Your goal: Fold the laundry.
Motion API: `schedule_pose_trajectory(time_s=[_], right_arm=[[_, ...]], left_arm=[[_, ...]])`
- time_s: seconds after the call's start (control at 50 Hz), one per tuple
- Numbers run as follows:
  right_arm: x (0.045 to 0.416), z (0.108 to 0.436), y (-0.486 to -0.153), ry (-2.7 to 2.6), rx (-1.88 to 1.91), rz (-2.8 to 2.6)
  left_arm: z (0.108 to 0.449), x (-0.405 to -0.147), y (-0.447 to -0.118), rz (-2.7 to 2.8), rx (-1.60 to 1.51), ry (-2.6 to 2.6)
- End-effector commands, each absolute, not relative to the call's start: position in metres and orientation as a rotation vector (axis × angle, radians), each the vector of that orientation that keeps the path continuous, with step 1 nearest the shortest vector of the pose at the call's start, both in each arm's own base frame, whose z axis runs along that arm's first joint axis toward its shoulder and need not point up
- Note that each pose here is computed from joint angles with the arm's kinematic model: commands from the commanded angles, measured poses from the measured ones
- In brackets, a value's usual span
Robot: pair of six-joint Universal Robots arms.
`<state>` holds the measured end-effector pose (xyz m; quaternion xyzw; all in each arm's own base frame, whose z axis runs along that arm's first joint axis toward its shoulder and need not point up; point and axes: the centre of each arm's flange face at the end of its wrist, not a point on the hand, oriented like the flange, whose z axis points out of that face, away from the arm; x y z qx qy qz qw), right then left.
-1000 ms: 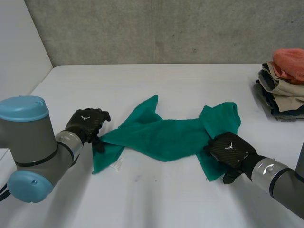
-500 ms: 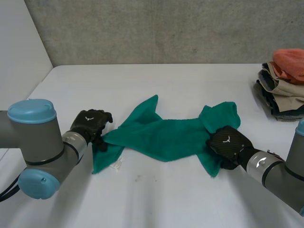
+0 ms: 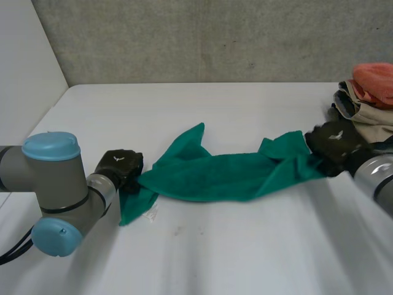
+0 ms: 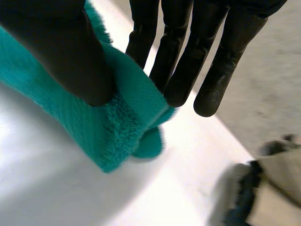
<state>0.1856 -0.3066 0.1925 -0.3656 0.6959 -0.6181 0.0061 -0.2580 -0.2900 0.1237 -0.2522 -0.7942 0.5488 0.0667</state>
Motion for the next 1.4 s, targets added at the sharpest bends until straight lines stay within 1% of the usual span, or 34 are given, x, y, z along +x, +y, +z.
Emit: schedule_pose_trajectory(time_s=[0.02,0.04,0.06,0.1,0.12,0.18,0.22,0.28,0.36,0.38,0.42,0.46,0.52,0.54,0.6,0.62,0.66,0.68,0.7,0.72,0.76,0.82,0.9,0.92,0.98,1.0,1.06,1.08,1.14,1.16,1.22,1.24,1.32,1.4], right_arm=[[0.163,0.241,-0.316,2.176,-0.969,-2.054],[0.160,0.248,-0.315,2.182,-0.963,-2.059],[0.155,0.263,-0.315,2.196,-0.950,-2.069],[0.150,0.275,-0.316,2.220,-0.933,-2.062],[0.147,0.287,-0.314,2.242,-0.929,-2.039],[0.145,0.300,-0.311,2.274,-0.943,-1.997],[0.146,0.302,-0.309,2.291,-0.982,-1.976],[0.147,0.290,-0.305,2.344,-1.094,-1.887],[0.149,0.258,-0.315,2.426,-1.225,-1.752],[0.149,0.247,-0.320,2.462,-1.244,-1.717],[0.152,0.241,-0.324,2.482,-1.245,-1.704],[0.165,0.238,-0.332,2.461,-1.237,-1.755],[0.183,0.244,-0.347,2.373,-1.208,-1.907],[0.196,0.253,-0.357,2.273,-1.182,-2.044],[0.212,0.279,-0.373,2.082,-1.101,-2.284],[0.219,0.301,-0.383,1.928,-1.021,-2.450],[0.223,0.323,-0.392,1.760,-0.932,-2.601],[0.224,0.334,-0.396,1.669,-0.884,-2.677],[0.224,0.357,-0.403,1.498,-0.772,-2.809],[0.223,0.366,-0.404,1.416,-0.723,-2.857],[0.224,0.390,-0.405,1.201,-0.608,-2.972],[0.223,0.399,-0.404,1.123,-0.550,-3.005],[0.224,0.393,-0.404,1.172,-0.563,-2.974],[0.223,0.383,-0.405,1.229,-0.580,-2.943],[0.224,0.363,-0.405,1.340,-0.618,-2.873],[0.224,0.348,-0.404,1.410,-0.659,-2.814],[0.226,0.320,-0.400,1.518,-0.744,-2.695],[0.228,0.300,-0.396,1.588,-0.803,-2.603],[0.229,0.268,-0.388,1.699,-0.879,-2.445],[0.226,0.246,-0.382,1.787,-0.920,-2.333],[0.216,0.215,-0.375,1.931,-0.938,-2.171],[0.209,0.197,-0.369,2.022,-0.953,-2.070],[0.196,0.169,-0.354,2.189,-1.013,-1.894],[0.180,0.159,-0.346,2.325,-1.020,-1.763]], left_arm=[[0.166,-0.258,-0.289,1.778,-0.736,-2.325],[0.180,-0.255,-0.287,1.817,-0.725,-2.304],[0.204,-0.252,-0.279,1.882,-0.707,-2.265],[0.226,-0.246,-0.272,1.949,-0.694,-2.229],[0.244,-0.242,-0.263,2.006,-0.678,-2.184],[0.276,-0.235,-0.245,2.109,-0.665,-2.091],[0.283,-0.231,-0.238,2.146,-0.686,-2.072],[0.271,-0.229,-0.232,2.132,-0.789,-2.122],[0.240,-0.233,-0.237,2.060,-0.973,-2.218],[0.221,-0.235,-0.245,2.006,-1.051,-2.269],[0.206,-0.238,-0.253,1.966,-1.125,-2.306],[0.196,-0.245,-0.276,1.990,-1.195,-2.307],[0.196,-0.254,-0.304,2.073,-1.229,-2.265],[0.206,-0.262,-0.324,2.169,-1.228,-2.202],[0.237,-0.274,-0.351,2.381,-1.177,-2.052],[0.269,-0.280,-0.367,2.554,-1.105,-1.909],[0.305,-0.283,-0.379,2.735,-1.002,-1.737],[0.324,-0.284,-0.382,2.822,-0.943,-1.639],[0.356,-0.284,-0.386,2.971,-0.830,-1.463],[0.369,-0.284,-0.386,3.031,-0.780,-1.379],[0.393,-0.283,-0.384,3.135,-0.670,-1.216],[0.403,-0.285,-0.375,3.161,-0.620,-1.165],[0.375,-0.276,-0.368,3.070,-0.678,-1.388],[0.360,-0.273,-0.363,3.018,-0.718,-1.479],[0.333,-0.268,-0.353,2.925,-0.784,-1.609],[0.312,-0.265,-0.346,2.853,-0.836,-1.694],[0.277,-0.262,-0.334,2.736,-0.922,-1.814],[0.256,-0.261,-0.326,2.663,-0.972,-1.881],[0.228,-0.257,-0.314,2.556,-1.030,-1.976],[0.212,-0.256,-0.306,2.493,-1.066,-2.026],[0.193,-0.254,-0.296,2.409,-1.114,-2.084],[0.183,-0.253,-0.290,2.362,-1.140,-2.117],[0.159,-0.255,-0.279,2.256,-1.197,-2.172],[0.147,-0.255,-0.276,2.204,-1.218,-2.205]])
